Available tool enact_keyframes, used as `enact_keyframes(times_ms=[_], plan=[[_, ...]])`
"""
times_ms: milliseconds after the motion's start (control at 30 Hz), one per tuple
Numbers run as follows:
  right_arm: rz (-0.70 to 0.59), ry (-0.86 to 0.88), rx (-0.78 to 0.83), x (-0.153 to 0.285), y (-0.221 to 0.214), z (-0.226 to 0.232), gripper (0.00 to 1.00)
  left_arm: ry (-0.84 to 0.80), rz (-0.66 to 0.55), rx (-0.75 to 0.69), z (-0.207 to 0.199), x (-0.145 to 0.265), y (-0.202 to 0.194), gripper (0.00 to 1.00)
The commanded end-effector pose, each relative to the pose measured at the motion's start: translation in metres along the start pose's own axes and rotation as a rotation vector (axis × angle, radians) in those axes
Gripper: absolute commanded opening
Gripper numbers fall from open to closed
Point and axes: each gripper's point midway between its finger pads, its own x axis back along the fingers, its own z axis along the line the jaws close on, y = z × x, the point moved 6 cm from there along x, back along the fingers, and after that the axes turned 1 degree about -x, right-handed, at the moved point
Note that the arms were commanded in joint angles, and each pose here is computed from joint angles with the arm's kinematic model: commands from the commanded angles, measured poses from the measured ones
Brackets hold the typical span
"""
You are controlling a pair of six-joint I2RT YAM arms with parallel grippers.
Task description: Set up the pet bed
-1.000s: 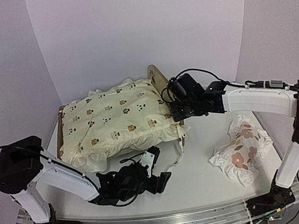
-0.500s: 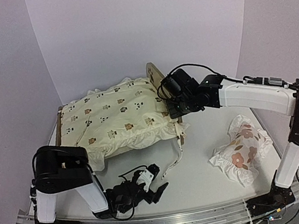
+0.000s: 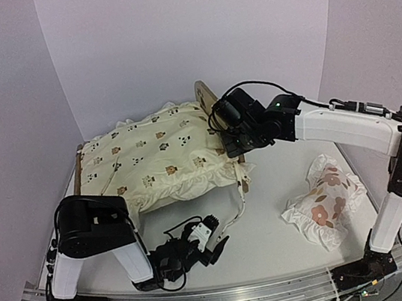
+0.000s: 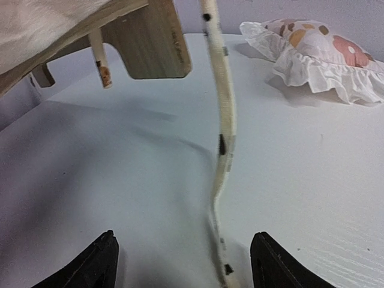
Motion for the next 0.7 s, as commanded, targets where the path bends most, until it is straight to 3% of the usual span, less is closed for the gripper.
enact_keyframes(times_ms=[0, 233, 433, 667], plan=[[-0.171, 0.001, -0.015, 0.039, 0.05, -0.004, 0.0, 0.043, -0.418, 0.271, 0.04, 0.02, 0.09, 0.72], [-0.165, 0.005, -0.009, 0.038, 0.05, -0.003, 0.0, 0.025, -0.45, 0.28, 0.043, 0.03, 0.101, 0.67], [-0.149, 0.018, -0.031, 0.039, 0.049, -0.002, 0.0, 0.066, -0.475, 0.195, 0.034, 0.001, 0.103, 0.7], [-0.127, 0.016, -0.065, 0.043, 0.048, -0.002, 0.0, 0.15, -0.521, 0.194, 0.046, -0.015, 0.116, 0.62]])
